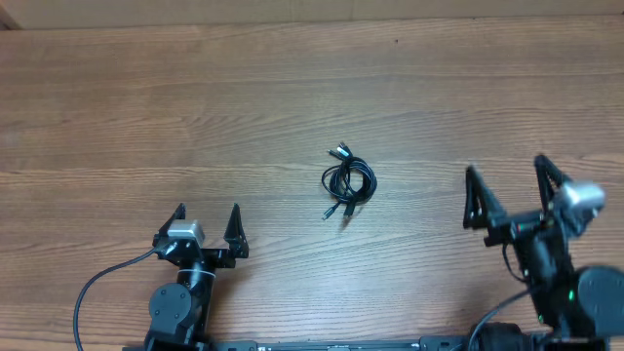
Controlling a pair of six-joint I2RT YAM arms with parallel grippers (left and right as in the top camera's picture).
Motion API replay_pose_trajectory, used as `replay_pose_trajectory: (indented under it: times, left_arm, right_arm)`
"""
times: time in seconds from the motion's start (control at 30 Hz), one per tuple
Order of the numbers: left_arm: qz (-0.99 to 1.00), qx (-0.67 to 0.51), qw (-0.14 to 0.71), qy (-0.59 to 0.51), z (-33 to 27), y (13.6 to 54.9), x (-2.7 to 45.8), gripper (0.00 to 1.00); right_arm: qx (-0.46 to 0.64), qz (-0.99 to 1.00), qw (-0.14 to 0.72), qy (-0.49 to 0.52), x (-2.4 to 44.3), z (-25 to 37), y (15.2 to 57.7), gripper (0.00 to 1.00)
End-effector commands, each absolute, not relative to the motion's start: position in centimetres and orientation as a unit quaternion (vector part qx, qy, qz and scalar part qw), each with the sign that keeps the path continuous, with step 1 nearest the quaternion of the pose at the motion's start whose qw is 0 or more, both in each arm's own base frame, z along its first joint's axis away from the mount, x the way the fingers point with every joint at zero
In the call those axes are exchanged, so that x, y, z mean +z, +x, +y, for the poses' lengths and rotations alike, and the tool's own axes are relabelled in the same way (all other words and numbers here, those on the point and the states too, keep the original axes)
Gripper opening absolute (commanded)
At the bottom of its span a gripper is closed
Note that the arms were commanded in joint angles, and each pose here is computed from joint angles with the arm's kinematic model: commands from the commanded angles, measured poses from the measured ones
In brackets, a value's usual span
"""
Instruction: Untangle cables
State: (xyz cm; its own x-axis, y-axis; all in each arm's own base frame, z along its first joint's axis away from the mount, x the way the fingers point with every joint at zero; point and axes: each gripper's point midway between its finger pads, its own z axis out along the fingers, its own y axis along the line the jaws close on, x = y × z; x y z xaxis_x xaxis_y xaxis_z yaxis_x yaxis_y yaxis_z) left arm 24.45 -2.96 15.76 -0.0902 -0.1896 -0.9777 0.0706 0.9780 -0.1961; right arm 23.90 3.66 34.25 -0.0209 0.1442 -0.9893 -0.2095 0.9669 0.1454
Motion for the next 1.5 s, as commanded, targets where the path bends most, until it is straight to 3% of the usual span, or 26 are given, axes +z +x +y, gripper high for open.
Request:
replay_pose_trajectory:
  times: [0.0,0.43,0.63,0.67,0.73,0.77,0.83,0.87,1.0,1.17,1.47]
  left_arm:
    - [0.730,-0.095,0.676,-0.034,-3.1,24.4,15.8,1.00]
    - [0.730,-0.096,0.676,-0.034,-3.1,24.4,15.8,0.99]
    - [0.730,-0.095,0.675,-0.034,-3.1,24.4,15.8,1.00]
    - [0.730,-0.095,0.675,-0.034,-3.1,24.4,15.8,0.99]
    - [0.730,-0.095,0.676,-0.034,-3.1,24.4,15.8,1.00]
    - [0.730,-0.095,0.675,-0.034,-3.1,24.4,15.8,0.99]
    - [0.730,-0.095,0.675,-0.034,-3.1,24.4,15.8,1.00]
    - [0.730,-0.095,0.675,-0.034,-3.1,24.4,15.8,1.00]
    - [0.730,-0.095,0.676,-0.034,-3.1,24.4,15.8,1.00]
    - [0.730,-0.096,0.676,-0.034,-3.1,24.4,15.8,0.99]
    - [0.730,-0.096,0.675,-0.034,-3.1,24.4,15.8,0.99]
  right_arm:
    - [0.136,0.724,0.676,-0.026,35.2,4.0,25.4,1.00]
    - [0.211,0.816,0.535,-0.053,30.0,6.9,34.9,1.00]
    - [0.289,0.821,0.483,-0.094,27.1,9.7,36.5,1.00]
    - [0.300,0.822,0.474,-0.098,26.6,10.0,36.6,0.96]
    - [0.309,0.830,0.454,-0.095,25.4,10.3,36.8,0.70]
    - [0.310,0.836,0.443,-0.091,24.6,10.3,36.9,0.49]
    - [0.312,0.846,0.424,-0.085,23.4,10.3,37.0,0.23]
    - [0.314,0.850,0.415,-0.083,22.8,10.5,37.1,0.19]
    - [0.319,0.864,0.380,-0.087,20.4,11.8,37.2,0.18]
    - [0.280,0.895,0.336,-0.084,16.2,13.1,37.6,0.32]
    - [0.246,0.927,0.267,-0.094,10.5,15.2,37.0,0.38]
